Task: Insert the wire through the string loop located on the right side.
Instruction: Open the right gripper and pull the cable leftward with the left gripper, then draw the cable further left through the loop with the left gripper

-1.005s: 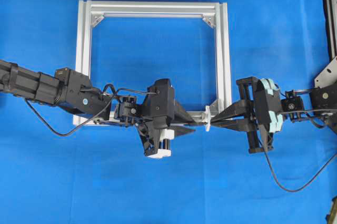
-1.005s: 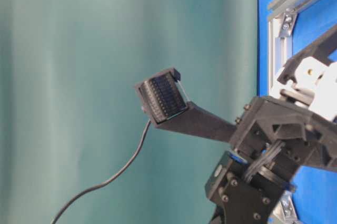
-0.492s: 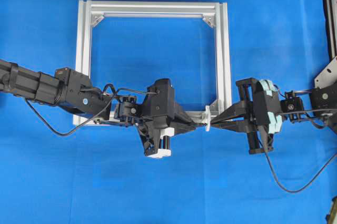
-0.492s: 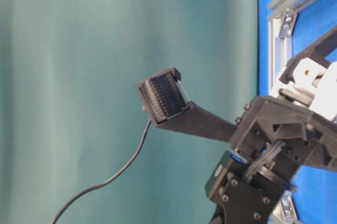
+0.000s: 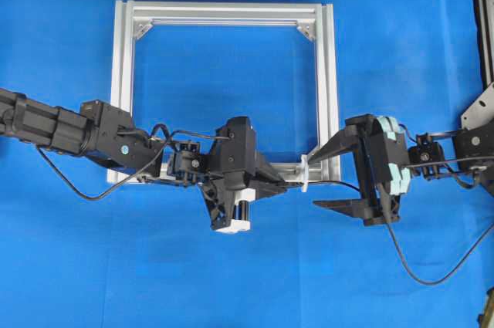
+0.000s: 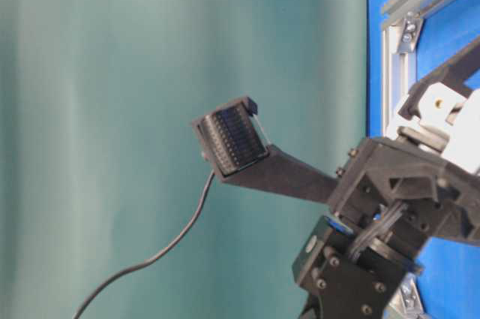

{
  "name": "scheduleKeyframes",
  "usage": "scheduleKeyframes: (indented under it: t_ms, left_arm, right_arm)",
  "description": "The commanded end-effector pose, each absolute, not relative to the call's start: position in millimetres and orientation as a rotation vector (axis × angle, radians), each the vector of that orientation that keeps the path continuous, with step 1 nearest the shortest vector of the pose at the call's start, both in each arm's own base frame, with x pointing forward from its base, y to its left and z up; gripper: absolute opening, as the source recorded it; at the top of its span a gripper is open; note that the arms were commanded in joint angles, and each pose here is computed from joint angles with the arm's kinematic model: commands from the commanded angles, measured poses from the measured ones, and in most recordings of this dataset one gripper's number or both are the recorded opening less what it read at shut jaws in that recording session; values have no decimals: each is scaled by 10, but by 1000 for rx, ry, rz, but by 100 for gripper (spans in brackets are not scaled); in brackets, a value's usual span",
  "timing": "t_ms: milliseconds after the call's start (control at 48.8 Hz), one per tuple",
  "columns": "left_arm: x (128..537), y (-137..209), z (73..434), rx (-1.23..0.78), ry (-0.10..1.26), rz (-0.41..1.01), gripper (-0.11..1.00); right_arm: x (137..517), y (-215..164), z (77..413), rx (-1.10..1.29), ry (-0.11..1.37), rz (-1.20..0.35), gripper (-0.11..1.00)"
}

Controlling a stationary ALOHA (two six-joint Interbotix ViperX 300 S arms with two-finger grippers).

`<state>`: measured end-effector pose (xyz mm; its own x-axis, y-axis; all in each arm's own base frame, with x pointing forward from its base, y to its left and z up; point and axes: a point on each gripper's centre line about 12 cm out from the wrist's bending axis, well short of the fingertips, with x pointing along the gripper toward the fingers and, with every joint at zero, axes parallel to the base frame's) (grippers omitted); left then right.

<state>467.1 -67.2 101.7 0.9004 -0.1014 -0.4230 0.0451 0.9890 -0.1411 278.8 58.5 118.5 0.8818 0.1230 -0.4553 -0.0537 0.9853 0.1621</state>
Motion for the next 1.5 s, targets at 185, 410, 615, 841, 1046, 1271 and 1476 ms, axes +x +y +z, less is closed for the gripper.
scheduleKeyframes:
  t_ms: [185, 410, 615, 841, 1046, 1271, 1476]
  left_arm:
    - [4700, -691, 1164, -131, 408, -83, 8]
    - [4408, -660, 1190, -127, 437, -83, 8]
    - [3924, -617, 1284, -124, 448, -89, 8]
    - [3436, -544, 1192, -118, 499, -86, 8]
    - [3075, -485, 1098, -113, 537, -82, 8]
    - [2679, -414, 1080, -137, 555, -71, 8]
    - [2317, -398, 1143, -185, 533, -79, 8]
  right_arm:
    - [2827, 584, 1232, 159, 471, 85, 93]
    - [2825, 585, 1229, 157, 474, 85, 93]
    - [2820, 584, 1228, 154, 476, 86, 93]
    - [2833, 587, 1240, 157, 471, 86, 93]
    - [2856, 593, 1260, 160, 464, 87, 93]
    - [2870, 595, 1268, 161, 461, 86, 93]
    - [2870, 596, 1268, 162, 461, 87, 93]
